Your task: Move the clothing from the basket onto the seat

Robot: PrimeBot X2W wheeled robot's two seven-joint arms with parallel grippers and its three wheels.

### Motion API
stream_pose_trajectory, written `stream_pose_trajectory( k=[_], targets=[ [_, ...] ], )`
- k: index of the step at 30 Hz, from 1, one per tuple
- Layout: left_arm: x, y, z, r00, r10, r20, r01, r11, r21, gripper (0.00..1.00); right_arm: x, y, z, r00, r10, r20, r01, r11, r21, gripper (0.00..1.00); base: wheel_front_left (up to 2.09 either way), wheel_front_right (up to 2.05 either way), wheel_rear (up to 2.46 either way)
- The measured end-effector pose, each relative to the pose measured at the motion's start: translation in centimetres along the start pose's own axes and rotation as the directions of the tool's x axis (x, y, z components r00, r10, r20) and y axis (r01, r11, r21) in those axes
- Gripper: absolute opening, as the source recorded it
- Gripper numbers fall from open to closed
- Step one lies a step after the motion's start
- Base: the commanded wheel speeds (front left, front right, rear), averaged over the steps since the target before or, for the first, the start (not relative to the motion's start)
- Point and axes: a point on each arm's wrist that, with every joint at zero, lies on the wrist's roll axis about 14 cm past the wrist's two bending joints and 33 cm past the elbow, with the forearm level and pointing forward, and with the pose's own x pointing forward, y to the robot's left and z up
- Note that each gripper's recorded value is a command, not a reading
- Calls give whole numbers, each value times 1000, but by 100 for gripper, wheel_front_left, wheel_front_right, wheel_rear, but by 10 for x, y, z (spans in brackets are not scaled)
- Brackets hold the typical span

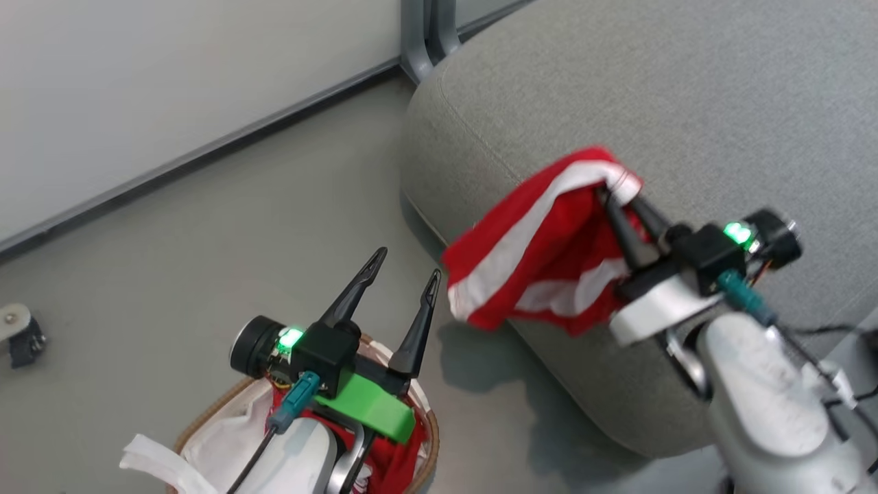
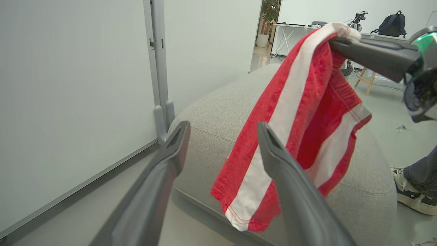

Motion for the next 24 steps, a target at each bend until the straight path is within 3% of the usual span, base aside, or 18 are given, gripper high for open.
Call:
stream_pose_trajectory(
  k=[5, 13, 18, 24],
  targets=[
    [-2, 14, -19, 999, -8, -32, 7, 1000, -14, 100, 38, -36, 14, 1000, -3, 27, 8, 985, -173, 0, 0, 0, 0],
    [-6, 50, -42, 999, 12, -49, -13, 999, -31, 100, 113, -78, 35, 998, -8, 70, 35, 920, -390, 0, 0, 0, 0],
    [-11, 67, -62, 997, 21, -68, -25, 998, -56, 100, 156, -101, 45, 994, -46, 102, 89, 884, -460, 0, 0, 0, 0],
    [-19, 88, -86, 995, 46, -90, -53, 995, -85, 100, 187, -131, 17, 990, -133, 45, 137, 841, -524, 0, 0, 0, 0]
  ],
)
